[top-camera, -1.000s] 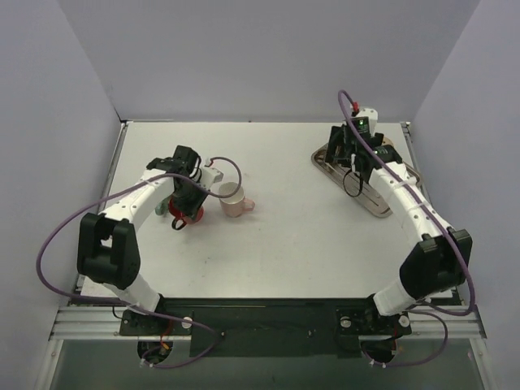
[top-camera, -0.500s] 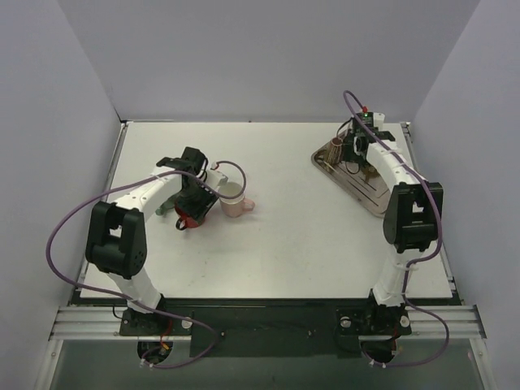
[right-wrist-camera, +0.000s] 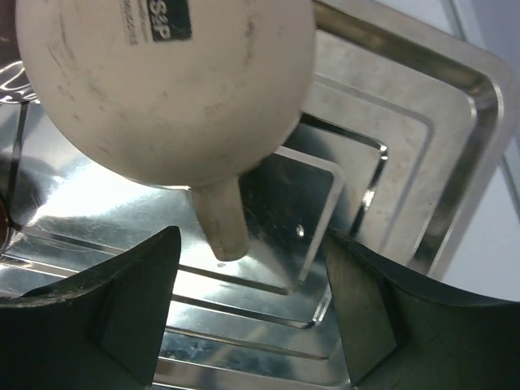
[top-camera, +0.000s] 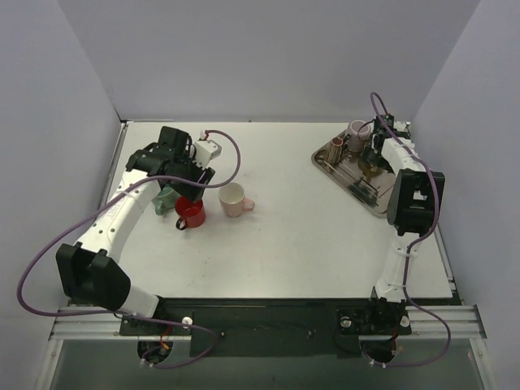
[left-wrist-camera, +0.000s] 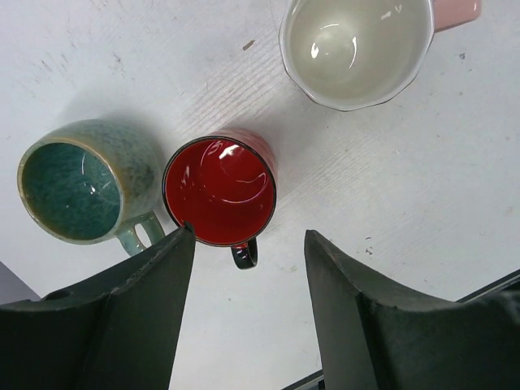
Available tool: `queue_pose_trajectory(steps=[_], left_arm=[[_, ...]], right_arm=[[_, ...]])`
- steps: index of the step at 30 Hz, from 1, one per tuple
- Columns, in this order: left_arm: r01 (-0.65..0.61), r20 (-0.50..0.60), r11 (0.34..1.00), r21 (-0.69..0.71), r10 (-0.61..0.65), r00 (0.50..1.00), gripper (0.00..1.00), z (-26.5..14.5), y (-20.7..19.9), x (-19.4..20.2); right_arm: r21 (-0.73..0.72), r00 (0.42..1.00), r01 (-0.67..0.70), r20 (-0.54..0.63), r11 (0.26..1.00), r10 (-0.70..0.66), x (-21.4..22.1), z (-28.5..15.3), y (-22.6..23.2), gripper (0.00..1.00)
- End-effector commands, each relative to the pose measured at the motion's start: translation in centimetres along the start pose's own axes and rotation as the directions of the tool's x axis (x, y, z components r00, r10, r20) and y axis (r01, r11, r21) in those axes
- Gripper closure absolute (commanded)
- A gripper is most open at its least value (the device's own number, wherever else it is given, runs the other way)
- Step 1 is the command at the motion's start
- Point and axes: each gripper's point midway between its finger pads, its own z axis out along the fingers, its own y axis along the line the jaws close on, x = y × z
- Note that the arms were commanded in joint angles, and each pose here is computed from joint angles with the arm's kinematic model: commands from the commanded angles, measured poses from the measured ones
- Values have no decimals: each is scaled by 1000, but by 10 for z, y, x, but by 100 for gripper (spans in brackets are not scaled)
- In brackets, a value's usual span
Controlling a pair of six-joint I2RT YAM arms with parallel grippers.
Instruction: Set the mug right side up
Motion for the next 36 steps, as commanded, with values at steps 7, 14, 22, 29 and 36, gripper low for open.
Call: queue_pose_trajectory(steps=[7,14,22,29,36], left_arm=[[19,97,1000,5,-20,995,33,-28,-3,-20],[15,121,998,58,-22,992,33,-38,-13,-25],[-15,280,977,214,-46,959,29,-69,-44,-56],[-99,421,875,474,-126,898,21,-121,-93,-91],[-39,451,762,646,-340,825,17,-142,-112,-131]], right_arm=[[-40,998,-46,-36,998,45,-11,14,10,72],[-63,999,-30,17,998,31,-16,-21,-6,100],[-306,926,-121,308,944,219,-41,-160,-23,100],[-629,846,66,447,775,291,-31,-313,29,100],[-788,819,123,424,604,386,-16,-398,76,100]])
